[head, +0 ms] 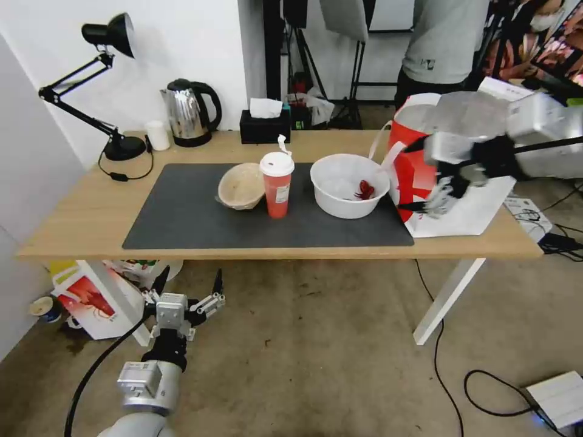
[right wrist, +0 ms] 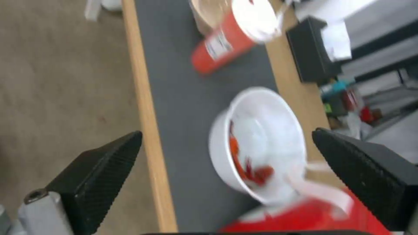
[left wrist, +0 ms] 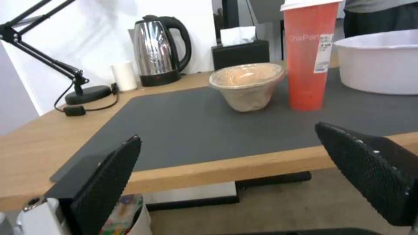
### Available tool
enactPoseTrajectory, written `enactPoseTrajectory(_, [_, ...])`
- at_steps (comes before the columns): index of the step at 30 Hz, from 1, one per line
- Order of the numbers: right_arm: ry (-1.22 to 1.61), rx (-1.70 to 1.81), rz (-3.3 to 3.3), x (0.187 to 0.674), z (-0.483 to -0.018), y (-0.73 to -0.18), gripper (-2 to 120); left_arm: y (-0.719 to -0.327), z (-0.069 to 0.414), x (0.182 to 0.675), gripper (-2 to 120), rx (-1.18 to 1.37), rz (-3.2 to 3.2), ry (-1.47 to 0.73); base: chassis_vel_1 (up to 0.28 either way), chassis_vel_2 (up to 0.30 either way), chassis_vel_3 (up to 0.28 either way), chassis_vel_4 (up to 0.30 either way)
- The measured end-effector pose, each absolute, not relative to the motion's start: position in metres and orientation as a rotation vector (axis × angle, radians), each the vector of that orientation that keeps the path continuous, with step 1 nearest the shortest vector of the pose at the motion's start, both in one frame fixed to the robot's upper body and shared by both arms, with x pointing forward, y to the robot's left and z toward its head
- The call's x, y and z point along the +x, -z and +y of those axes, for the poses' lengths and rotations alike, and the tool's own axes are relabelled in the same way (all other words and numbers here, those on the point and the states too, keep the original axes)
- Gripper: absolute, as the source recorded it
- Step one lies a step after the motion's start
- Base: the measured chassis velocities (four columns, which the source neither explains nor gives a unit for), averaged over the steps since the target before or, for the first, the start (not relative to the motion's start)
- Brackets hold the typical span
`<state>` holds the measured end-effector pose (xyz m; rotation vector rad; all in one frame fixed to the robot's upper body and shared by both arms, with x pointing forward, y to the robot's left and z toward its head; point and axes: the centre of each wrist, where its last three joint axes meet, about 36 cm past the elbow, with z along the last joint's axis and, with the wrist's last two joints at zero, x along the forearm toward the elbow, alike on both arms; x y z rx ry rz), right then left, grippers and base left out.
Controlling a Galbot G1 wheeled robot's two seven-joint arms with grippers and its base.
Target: Pick up the trash from the table and place it into the takeout bag.
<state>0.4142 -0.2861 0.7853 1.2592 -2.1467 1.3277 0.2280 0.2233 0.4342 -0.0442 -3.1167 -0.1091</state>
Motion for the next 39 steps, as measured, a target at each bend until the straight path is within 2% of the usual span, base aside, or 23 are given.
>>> enactPoseTrajectory(8, [-1.287, 1.333, -2.223, 0.393, -0.264, -0.765, 100, -0.434, 0.223, 0.228, 100, -0.044, -3.117, 0.109, 0.000, 0.000, 0.000, 0.000])
enactPoseTrajectory(15, [-1.296, 1.347, -2.224, 0.393, -0.254, -0.751, 100, -0.434, 0.223, 0.228, 100, -0.044, -3.117, 0.109, 0.000, 0.000, 0.000, 0.000])
enactPoseTrajectory(28, [-1.371, 1.374, -2.138, 0.437, -0.215, -0.760, 100, -0.434, 0.223, 0.228, 100, -0.044, -3.117, 0.109, 0.000, 0.000, 0.000, 0.000])
enactPoseTrajectory(39, [-1.383, 1.300, -2.107, 0.467, -0.224, -0.766, 100, -0.434, 0.223, 0.228, 100, -0.044, -3.117, 0.109, 0.000, 0.000, 0.000, 0.000])
